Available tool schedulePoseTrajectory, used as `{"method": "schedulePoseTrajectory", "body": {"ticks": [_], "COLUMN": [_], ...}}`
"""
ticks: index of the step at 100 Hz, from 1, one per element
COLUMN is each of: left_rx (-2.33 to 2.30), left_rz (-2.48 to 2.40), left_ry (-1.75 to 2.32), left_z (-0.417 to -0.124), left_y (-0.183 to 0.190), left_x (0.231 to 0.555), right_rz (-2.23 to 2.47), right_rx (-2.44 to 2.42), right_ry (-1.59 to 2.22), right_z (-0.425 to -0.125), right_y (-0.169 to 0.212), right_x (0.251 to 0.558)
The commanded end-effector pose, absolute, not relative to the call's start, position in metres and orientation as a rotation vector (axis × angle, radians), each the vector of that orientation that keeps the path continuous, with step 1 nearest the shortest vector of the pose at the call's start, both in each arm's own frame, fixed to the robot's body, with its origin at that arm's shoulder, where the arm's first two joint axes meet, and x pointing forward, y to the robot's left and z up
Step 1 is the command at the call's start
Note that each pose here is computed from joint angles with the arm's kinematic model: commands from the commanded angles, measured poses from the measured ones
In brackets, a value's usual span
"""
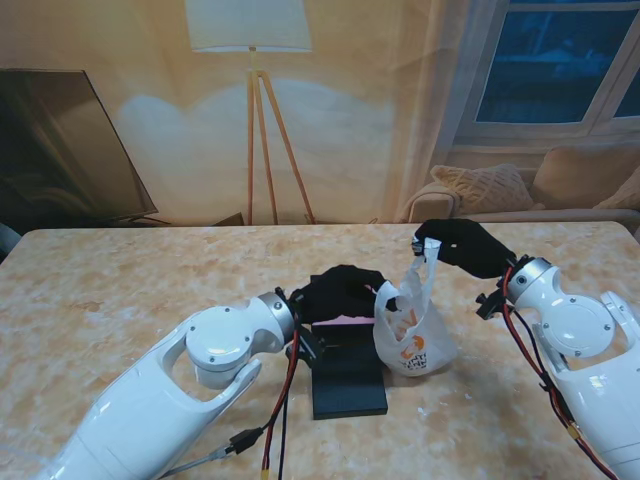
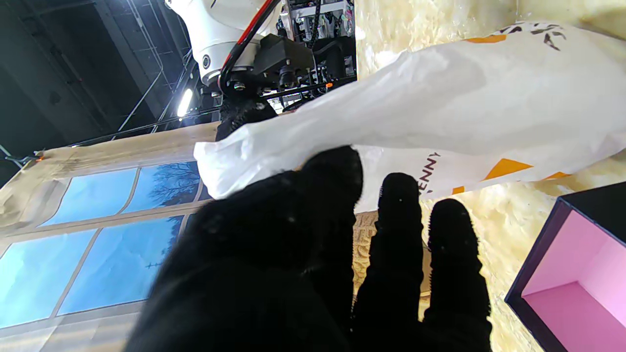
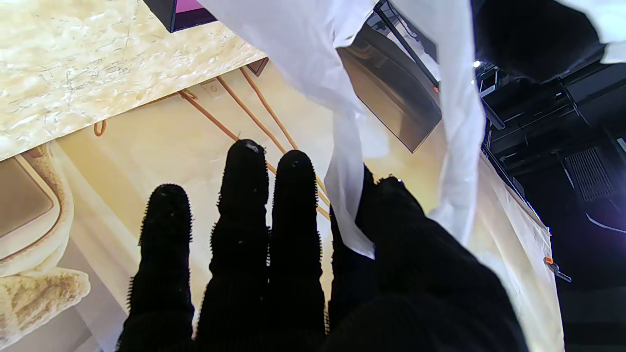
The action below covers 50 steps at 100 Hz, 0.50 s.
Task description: Pack mini donuts into a plastic bag, tie the opening and put the bag into the gift box
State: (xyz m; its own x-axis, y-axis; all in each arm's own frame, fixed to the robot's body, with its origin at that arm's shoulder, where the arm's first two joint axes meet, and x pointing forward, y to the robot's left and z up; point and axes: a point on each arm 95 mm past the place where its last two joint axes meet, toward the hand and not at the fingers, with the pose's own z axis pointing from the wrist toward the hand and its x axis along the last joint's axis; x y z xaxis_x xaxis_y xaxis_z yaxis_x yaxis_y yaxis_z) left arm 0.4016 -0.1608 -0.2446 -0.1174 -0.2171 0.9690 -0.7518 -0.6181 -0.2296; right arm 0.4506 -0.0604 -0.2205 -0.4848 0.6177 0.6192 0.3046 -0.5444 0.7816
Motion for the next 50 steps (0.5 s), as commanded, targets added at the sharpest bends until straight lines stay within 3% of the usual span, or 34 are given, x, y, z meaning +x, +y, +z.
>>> {"method": "schedulePoseTrajectory", "body": {"ticks": [1,50], "left_rx": [1.752,1.757], "left_rz": [1.747,1.716], "left_ry": [-1.055,-1.175], "left_z": [-0.246,-0.260], "left_y": [-0.164,-0.150], "left_x": [0.400,0.402], "right_rz": [2.126,2.129], "right_rx": [1.476,1.406], "right_ry": [1.392,1.429], "right_z": [-0.226,-0.222], "right_y": [-0.054,-0.033], "right_x": [0.449,0.453]}}
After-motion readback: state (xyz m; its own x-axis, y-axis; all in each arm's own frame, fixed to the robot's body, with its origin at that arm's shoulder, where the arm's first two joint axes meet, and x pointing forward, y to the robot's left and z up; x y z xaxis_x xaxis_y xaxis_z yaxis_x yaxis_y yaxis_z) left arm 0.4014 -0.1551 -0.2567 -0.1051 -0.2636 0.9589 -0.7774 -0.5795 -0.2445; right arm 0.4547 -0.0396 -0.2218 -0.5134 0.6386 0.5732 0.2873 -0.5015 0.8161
